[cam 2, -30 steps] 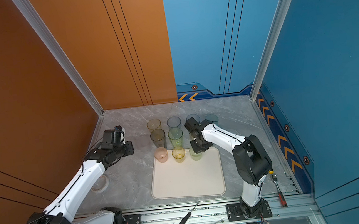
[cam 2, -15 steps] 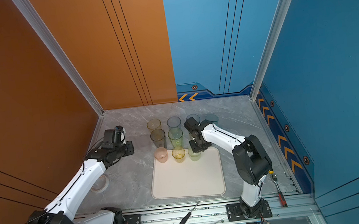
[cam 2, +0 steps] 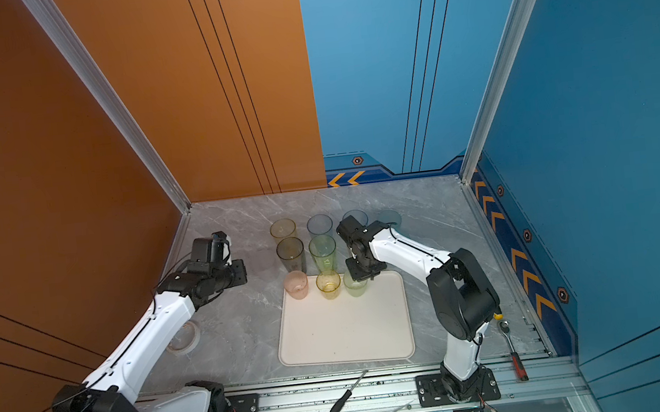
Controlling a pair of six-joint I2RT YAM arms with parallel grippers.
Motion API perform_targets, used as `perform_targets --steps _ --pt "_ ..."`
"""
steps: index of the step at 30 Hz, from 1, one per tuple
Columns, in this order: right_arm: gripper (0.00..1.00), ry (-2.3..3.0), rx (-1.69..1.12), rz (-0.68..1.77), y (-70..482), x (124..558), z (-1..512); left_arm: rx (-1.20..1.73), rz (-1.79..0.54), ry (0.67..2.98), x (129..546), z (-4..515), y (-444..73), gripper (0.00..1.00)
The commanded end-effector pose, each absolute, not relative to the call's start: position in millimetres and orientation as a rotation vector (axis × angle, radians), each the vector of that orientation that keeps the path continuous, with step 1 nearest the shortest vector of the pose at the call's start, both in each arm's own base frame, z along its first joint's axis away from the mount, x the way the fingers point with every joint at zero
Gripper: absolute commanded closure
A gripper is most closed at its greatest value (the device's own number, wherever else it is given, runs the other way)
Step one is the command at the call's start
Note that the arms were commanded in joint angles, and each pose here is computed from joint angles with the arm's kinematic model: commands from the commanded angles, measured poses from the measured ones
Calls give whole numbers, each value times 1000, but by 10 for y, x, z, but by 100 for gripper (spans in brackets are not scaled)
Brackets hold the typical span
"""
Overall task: Place the glasses into the tray
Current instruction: 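Withdraw right gripper while left gripper grasps the clear frosted cup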
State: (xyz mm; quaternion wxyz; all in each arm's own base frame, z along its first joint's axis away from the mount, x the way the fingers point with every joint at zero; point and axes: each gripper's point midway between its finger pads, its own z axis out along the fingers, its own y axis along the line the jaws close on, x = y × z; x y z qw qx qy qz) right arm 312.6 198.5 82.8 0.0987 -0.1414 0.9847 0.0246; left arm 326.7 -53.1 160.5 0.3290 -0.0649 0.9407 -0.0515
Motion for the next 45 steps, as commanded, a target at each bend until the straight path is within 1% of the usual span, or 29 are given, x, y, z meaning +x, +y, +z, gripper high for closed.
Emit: perform_targets --steps 1,5,10,13,18,19,23,27,36,45 --pt "69 2867 -393 101 2016 3163 1007 -151 -114 2461 3312 1664 -530 70" --pt "63 2819 -377 110 1972 3157 1193 -153 -104 2472 3366 1632 -533 70" --pt "61 2750 -363 144 1907 3101 1463 -156 -103 2475 3436 1628 -545 70" --pt "60 2716 -343 154 1818 3052 1604 -154 -84 2474 3469 1636 -521 72" --pt "57 2645 -249 141 1520 2989 1851 -150 -68 2496 3503 1565 -500 74" --pt "57 2635 -221 146 1450 2982 1887 -149 -74 2474 3576 1661 -512 74" --pt "56 2603 -146 175 1254 2936 1994 -144 -84 2502 3657 1600 -541 73" --pt "56 2593 -132 196 1212 2908 2027 -139 -84 2521 3737 1548 -563 71" --pt "56 2600 -135 201 1203 2920 1984 -135 -102 2575 3897 1388 -591 72" --pt "56 2619 -127 208 1188 2920 1902 -117 -121 2623 3919 1222 -664 73"
